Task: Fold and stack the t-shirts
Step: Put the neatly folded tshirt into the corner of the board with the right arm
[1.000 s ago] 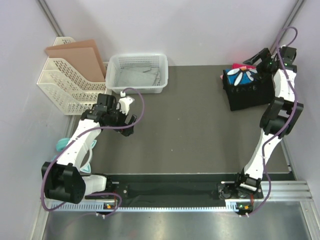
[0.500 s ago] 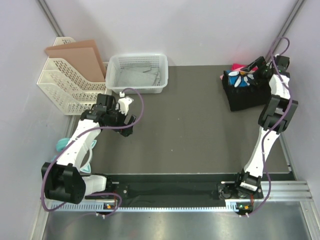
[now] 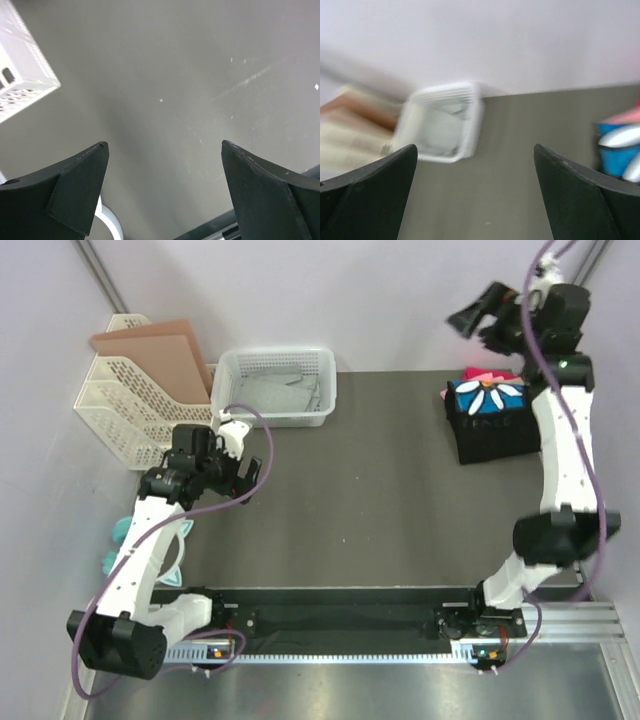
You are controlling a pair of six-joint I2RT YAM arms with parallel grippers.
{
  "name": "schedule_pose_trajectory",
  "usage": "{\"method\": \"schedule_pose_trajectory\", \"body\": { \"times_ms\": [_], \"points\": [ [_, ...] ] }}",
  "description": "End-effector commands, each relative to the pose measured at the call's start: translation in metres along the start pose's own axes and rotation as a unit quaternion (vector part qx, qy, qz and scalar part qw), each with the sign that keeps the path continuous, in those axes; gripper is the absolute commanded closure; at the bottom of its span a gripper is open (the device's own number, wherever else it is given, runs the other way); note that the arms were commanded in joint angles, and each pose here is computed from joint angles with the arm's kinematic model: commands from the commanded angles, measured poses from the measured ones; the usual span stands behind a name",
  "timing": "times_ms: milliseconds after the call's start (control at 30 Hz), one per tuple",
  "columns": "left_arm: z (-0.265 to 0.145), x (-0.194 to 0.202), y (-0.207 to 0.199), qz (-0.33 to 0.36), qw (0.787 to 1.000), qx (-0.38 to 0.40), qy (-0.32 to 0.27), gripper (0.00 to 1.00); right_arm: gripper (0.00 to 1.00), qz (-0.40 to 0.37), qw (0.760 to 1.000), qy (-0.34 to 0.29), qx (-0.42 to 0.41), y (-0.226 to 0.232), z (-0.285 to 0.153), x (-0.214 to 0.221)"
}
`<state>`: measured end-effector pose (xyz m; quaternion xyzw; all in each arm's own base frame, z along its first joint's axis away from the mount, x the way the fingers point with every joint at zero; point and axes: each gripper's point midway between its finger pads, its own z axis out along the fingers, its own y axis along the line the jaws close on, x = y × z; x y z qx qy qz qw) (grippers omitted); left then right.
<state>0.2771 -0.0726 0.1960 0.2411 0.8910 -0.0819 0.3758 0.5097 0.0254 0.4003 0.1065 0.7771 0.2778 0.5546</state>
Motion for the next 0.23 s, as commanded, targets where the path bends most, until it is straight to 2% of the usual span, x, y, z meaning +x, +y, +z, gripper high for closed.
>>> {"method": "schedule_pose_trajectory", "body": {
  "times_ms": [0,33,67,100,200],
  "points": [
    [-0.011,-0.012,0.001,-0.024,1.000,-0.009,-0.019,0.01,0.00,-0.090,0.994,0.064,-0.019,0.063,-0.033,0.089],
    [-0.011,-0.011,0.001,-0.024,0.999,-0.009,-0.020,0.01,0.00,-0.108,0.991,0.063,-0.043,0.085,-0.050,0.102],
    [-0.013,-0.012,0.000,-0.023,0.999,-0.010,-0.024,0.01,0.00,-0.112,0.990,0.067,-0.046,0.087,-0.055,0.115],
    [-0.012,-0.010,0.000,-0.023,0.999,-0.010,-0.025,0.01,0.00,-0.111,0.989,0.089,-0.032,0.075,-0.056,0.142],
    [-0.013,-0.007,-0.001,-0.027,0.999,-0.012,-0.027,0.01,0.00,-0.110,0.988,0.108,-0.025,0.067,-0.073,0.171]
  ]
}}
